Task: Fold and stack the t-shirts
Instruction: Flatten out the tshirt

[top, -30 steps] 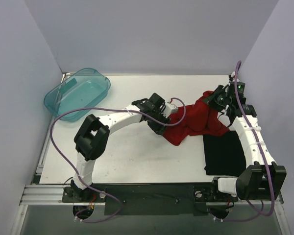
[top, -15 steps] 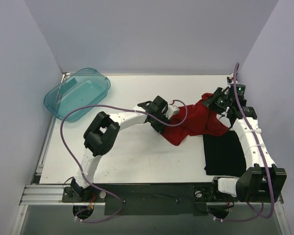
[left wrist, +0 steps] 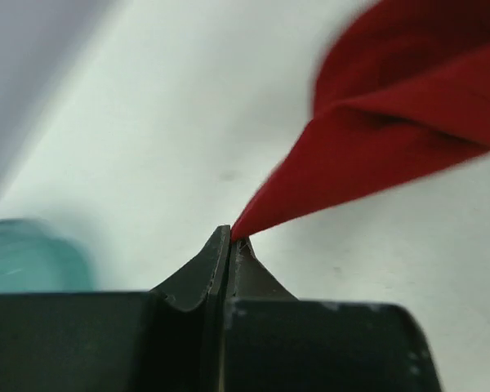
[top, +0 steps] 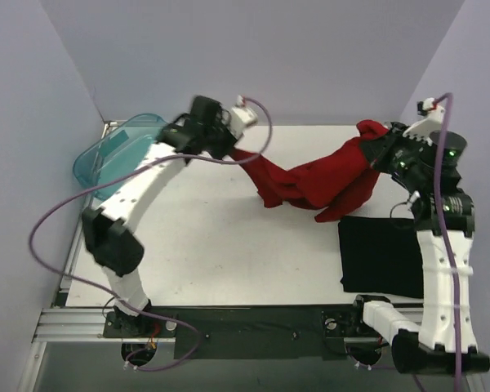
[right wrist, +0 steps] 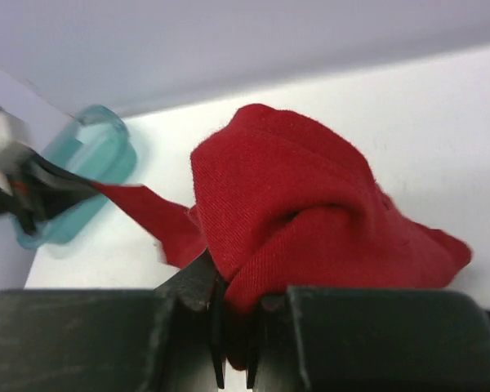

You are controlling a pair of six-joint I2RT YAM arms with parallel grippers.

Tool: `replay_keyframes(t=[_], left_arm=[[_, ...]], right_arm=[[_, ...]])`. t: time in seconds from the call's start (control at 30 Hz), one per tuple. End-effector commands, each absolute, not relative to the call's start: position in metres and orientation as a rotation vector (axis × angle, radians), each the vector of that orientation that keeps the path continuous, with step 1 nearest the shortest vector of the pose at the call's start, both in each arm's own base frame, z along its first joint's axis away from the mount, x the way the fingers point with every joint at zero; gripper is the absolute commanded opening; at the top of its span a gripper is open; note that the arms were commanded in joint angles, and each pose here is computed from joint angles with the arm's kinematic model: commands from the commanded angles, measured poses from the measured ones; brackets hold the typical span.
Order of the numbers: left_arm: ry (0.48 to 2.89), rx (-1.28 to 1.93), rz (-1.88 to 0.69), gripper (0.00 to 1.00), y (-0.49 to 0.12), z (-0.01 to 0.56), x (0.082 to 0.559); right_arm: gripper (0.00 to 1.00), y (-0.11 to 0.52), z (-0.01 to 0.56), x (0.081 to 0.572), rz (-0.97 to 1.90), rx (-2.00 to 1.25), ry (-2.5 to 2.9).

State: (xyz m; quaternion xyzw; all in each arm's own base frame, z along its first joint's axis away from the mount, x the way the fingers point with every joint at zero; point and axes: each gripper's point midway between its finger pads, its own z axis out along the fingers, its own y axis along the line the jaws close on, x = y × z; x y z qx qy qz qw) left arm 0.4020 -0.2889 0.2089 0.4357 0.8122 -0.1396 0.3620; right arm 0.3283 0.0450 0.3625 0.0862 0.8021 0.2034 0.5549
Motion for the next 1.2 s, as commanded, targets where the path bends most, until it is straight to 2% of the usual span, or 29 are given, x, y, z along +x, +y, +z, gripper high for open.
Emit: replay_keyframes(t=[0.0,0.37,0.5,0.63,0.7,0.87,0.93,1.07,1.1,1.13,1.17], left_arm=[[1.733,1.038,-0.078,0.00,-0.192,0.391,0.372],[1.376,0.676,0.261,0.00,-0.062,0.567,0.254],[1.360,0.637,0.284,0.00,-0.048,0.578,0.235],[1.432,0.677,0.295,0.00,-0.054,0.543,0.253],[1.480,0.718,0.321,0.00,-0.060,0.520,0.273],[1.614,0.814,0.345,0.00,-0.076,0.458,0.346],[1.632,0.756,0.373,0.00,-0.066,0.451,0.381],[1.563,0.615,0.424,0.00,-0.046,0.488,0.431],[1.572,0.577,0.421,0.00,-0.038,0.492,0.440],[1.543,0.538,0.431,0.00,-0.029,0.512,0.449],[1.494,0.498,0.427,0.00,-0.027,0.537,0.452]], right_arm=[[0.00,0.060,0.453,0.270,0.498,0.020,1.651],[0.00,0.097,0.548,0.153,0.658,-0.154,1.405],[0.00,0.103,0.548,0.141,0.730,-0.127,1.400],[0.00,0.105,0.510,0.177,0.830,-0.032,1.500],[0.00,0.106,0.468,0.210,0.885,0.034,1.602],[0.00,0.105,0.391,0.290,0.836,0.182,1.792],[0.00,0.127,0.366,0.316,0.830,0.104,1.883],[0.00,0.148,0.380,0.383,0.949,0.078,1.879],[0.00,0.147,0.417,0.396,0.971,0.074,1.807],[0.00,0.151,0.407,0.419,0.996,0.089,1.840],[0.00,0.149,0.451,0.423,1.005,0.059,1.751]])
